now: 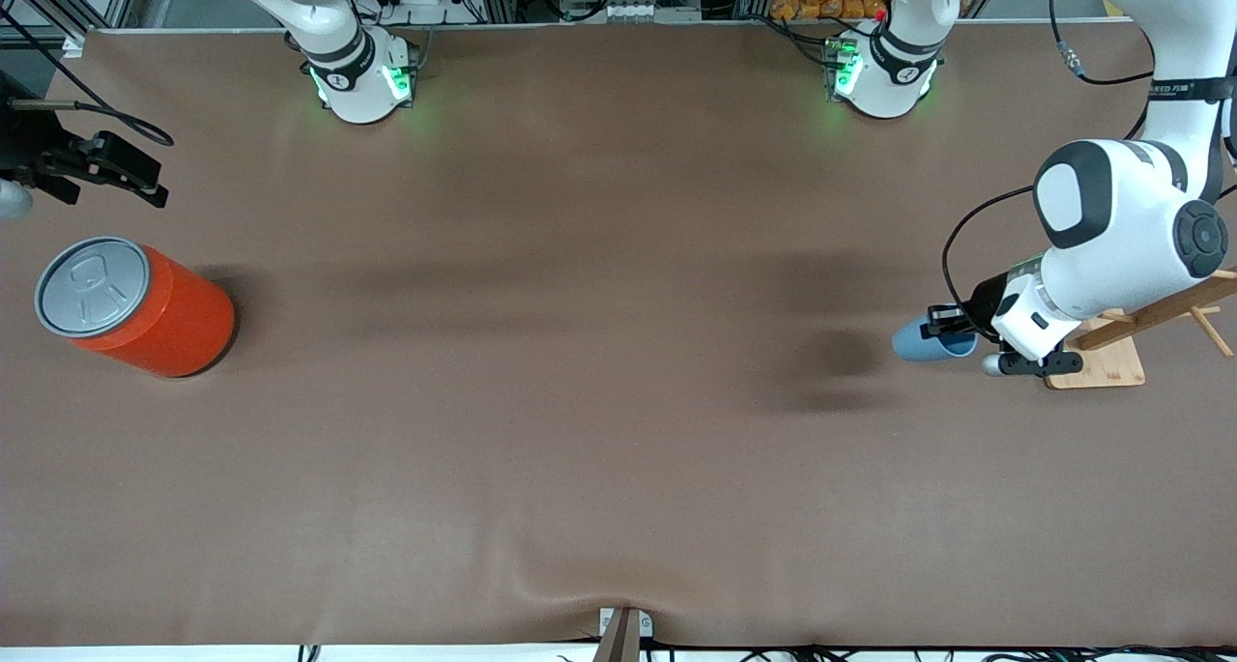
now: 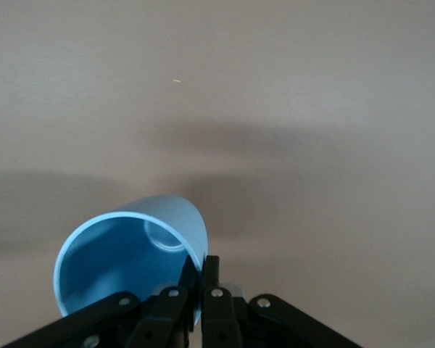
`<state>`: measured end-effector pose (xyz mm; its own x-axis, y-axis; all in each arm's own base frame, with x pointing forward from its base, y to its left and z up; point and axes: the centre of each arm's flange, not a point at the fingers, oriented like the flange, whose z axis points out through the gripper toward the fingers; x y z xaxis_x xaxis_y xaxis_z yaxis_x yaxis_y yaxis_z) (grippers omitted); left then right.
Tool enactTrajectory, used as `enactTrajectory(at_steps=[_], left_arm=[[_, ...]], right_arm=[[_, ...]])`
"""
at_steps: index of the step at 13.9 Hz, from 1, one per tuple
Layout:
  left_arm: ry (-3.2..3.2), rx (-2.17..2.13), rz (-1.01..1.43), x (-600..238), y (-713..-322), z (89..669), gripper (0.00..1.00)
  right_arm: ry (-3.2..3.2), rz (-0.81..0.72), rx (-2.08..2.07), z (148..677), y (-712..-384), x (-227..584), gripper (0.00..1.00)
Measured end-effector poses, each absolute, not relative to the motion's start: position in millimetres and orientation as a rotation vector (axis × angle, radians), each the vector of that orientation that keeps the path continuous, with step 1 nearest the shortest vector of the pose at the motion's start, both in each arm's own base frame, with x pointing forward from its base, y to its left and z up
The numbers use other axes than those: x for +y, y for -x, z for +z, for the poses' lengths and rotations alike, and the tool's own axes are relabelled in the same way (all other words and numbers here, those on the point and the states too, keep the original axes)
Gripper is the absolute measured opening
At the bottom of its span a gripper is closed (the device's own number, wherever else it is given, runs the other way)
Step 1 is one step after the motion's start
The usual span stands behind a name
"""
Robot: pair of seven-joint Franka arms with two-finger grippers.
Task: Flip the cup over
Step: 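Rotate the cup mouth-up and set it down beside the board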
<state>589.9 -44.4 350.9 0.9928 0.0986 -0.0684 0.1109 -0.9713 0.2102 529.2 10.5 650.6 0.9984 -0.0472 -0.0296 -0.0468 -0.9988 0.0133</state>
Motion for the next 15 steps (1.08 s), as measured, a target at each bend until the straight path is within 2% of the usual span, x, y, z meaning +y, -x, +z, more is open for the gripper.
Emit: enactTrajectory(at_steps=[7, 15], left_arm=[[-3.148, 0.359, -0.042, -95, -587, 326, 0.05], [-3.117, 0.386, -0.002, -88, -592, 274, 0.05]], right_arm=[[-3.128, -0.048, -0.077, 650, -529, 9, 1.0], [-3.128, -0.048, -0.078, 650, -529, 9, 1.0]])
